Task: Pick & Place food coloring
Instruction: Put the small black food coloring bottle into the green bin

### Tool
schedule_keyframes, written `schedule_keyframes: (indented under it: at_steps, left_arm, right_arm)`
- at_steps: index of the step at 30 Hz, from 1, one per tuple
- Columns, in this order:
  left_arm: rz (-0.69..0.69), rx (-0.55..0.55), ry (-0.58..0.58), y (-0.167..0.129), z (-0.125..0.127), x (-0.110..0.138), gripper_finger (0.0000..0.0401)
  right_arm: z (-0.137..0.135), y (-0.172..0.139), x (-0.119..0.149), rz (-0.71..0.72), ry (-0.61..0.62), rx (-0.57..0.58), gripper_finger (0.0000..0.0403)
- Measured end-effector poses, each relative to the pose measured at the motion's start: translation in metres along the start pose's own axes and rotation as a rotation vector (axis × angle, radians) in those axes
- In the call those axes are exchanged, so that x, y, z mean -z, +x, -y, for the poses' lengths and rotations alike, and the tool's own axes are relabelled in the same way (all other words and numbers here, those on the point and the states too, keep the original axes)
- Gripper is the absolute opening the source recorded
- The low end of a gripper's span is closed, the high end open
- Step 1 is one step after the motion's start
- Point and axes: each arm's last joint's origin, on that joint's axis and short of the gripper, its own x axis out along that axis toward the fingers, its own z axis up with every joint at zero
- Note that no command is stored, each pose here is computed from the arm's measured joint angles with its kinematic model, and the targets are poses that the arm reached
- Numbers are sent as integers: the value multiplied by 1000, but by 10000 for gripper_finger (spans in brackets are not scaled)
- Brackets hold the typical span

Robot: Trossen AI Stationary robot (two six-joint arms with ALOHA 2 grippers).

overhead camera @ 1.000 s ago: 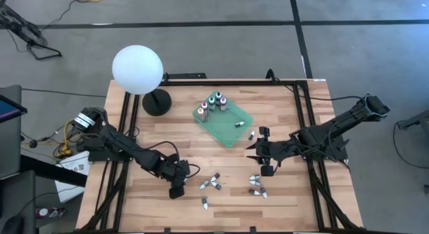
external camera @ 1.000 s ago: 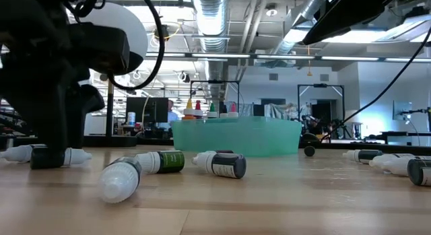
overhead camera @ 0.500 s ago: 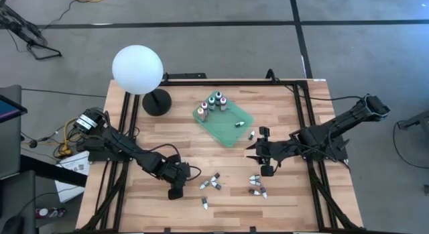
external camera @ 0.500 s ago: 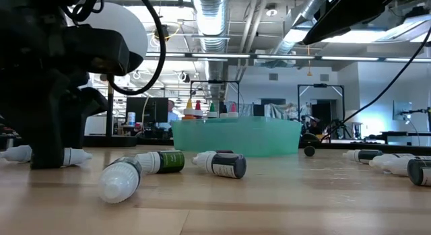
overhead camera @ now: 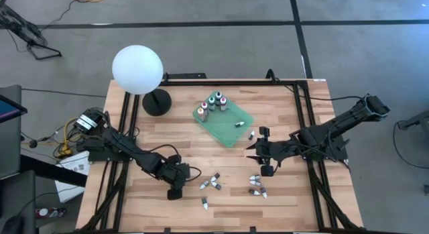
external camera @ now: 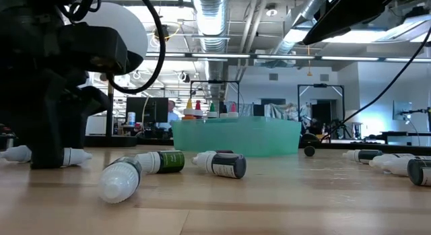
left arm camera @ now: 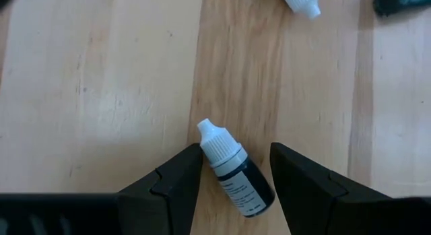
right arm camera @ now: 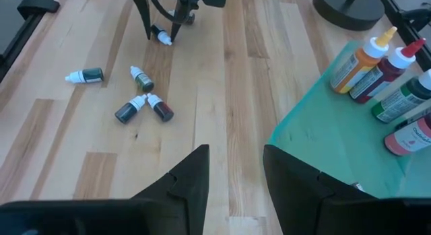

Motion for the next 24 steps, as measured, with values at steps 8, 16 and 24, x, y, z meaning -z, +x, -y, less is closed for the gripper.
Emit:
schedule_keyframes:
  at_steps: [8,16,24]
  left_arm:
    - [-13,-7,-23,0,-1,1,174]
    - [-15,-7,-25,0,-1,1,174]
    - [-17,-12,-25,0,-1,2,173]
  right_arm:
    - [0,0,0,0,1,0,134]
    - [0,0,0,0,1,0,133]
    - [0,0,0,0,2,0,133]
